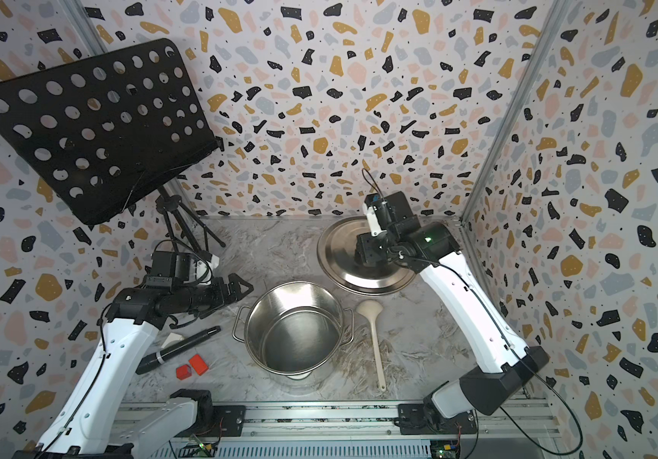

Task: Stir the soup with a spoon
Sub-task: Place the lid at the center of the board.

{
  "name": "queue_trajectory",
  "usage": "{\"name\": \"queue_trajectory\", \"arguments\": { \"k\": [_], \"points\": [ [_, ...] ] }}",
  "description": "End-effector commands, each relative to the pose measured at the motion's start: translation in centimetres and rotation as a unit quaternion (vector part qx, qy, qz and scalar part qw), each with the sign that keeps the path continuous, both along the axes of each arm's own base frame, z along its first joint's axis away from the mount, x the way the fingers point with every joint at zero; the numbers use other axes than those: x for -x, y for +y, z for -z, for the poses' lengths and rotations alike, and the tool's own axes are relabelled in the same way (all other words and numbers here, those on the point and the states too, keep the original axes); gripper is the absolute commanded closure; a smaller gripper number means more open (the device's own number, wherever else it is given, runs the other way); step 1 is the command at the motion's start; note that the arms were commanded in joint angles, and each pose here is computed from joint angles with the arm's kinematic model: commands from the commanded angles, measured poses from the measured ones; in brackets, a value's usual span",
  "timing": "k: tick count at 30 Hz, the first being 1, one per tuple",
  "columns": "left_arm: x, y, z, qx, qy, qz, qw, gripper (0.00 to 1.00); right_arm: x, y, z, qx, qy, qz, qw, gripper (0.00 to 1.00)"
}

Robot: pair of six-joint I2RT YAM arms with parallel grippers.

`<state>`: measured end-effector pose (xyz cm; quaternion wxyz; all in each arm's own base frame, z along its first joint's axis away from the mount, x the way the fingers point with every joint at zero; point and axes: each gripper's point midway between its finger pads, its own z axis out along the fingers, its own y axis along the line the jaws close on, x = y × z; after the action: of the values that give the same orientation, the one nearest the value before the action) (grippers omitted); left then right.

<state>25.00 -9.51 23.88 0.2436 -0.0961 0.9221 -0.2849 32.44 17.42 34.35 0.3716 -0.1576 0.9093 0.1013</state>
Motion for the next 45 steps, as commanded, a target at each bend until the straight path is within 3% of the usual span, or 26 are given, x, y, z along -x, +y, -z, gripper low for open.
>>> {"name": "queue_trajectory", "arguments": {
  "k": [1,6,11,15,19,23,27,35,40,45],
  "points": [
    [-0.8,-1.3,-2.0,0.025,-0.023,0.006,0.999,0.00,-1.1,-4.5,-0.1,0.024,-0.019,0.052,0.998,0.73],
    [-1.2,-4.4,-3.0,0.023,-0.036,0.033,0.999,0.00,-4.5,-11.7,3.6,0.010,-0.005,0.165,0.986,0.73],
    [-0.4,-8.4,-4.3,0.004,-0.045,0.090,0.995,0.01,-7.2,-17.5,10.4,-0.005,0.032,0.261,0.965,0.74],
    [0.7,-10.8,-5.9,-0.006,-0.067,0.128,0.989,0.00,-8.8,-20.1,15.5,-0.018,0.065,0.302,0.951,0.74],
    [2.2,-11.9,-6.4,-0.021,-0.078,0.161,0.984,0.00,-10.7,-21.7,17.9,-0.004,0.068,0.315,0.947,0.73],
    [3.4,-11.9,-6.0,-0.026,-0.082,0.181,0.980,0.00,-12.9,-22.2,21.1,0.017,0.081,0.311,0.947,0.71],
    [3.6,-10.0,-6.7,-0.068,-0.111,0.176,0.976,0.01,-14.4,-22.5,24.1,0.026,0.102,0.313,0.944,0.71],
    [2.7,-6.5,-9.5,-0.085,-0.208,0.088,0.971,0.00,-15.7,-22.5,27.2,0.033,0.127,0.307,0.942,0.66],
    [2.3,-5.9,-8.6,-0.094,-0.206,0.066,0.972,0.00,-15.5,-22.2,28.6,0.033,0.148,0.302,0.941,0.49],
    [1.7,-6.2,-8.3,-0.116,-0.191,0.077,0.972,0.01,-15.1,-22.3,27.8,0.036,0.159,0.304,0.939,0.19]
  ]
}}
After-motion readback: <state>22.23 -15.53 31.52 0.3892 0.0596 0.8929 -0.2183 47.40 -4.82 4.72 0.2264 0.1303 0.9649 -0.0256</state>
